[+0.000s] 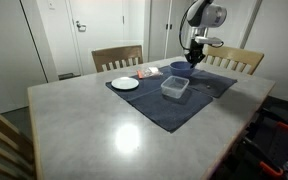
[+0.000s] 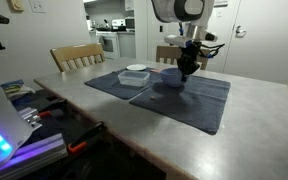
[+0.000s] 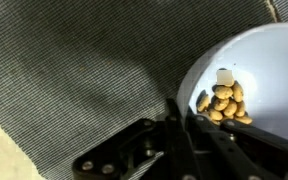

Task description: Pour the contents of the blue bowl into the plastic container

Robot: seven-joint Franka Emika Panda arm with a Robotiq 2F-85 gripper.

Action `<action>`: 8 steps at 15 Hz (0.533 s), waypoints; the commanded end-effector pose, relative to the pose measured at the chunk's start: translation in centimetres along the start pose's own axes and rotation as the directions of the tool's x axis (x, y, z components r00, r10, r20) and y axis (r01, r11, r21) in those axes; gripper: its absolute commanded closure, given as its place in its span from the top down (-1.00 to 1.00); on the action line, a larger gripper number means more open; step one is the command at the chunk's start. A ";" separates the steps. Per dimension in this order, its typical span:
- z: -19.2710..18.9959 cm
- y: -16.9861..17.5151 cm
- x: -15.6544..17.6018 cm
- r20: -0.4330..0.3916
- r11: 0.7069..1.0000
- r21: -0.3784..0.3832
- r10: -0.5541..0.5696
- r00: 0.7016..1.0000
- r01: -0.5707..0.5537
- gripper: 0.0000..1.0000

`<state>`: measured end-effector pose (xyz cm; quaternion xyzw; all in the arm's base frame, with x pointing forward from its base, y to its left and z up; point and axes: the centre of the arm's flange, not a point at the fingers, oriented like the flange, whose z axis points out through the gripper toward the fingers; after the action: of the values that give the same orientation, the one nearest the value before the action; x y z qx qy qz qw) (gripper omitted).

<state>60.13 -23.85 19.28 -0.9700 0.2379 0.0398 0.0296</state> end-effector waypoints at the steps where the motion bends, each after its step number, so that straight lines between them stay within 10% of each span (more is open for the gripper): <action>1: -1.1 -0.8 -0.5 0.000 1.000 -0.009 -0.030 1.000 0.030 -0.99; 8: -3.7 -3.3 -0.3 -0.007 0.992 -0.082 -0.099 0.995 0.098 -0.97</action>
<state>61.29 -21.65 20.85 -0.9800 0.1949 0.0392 0.0046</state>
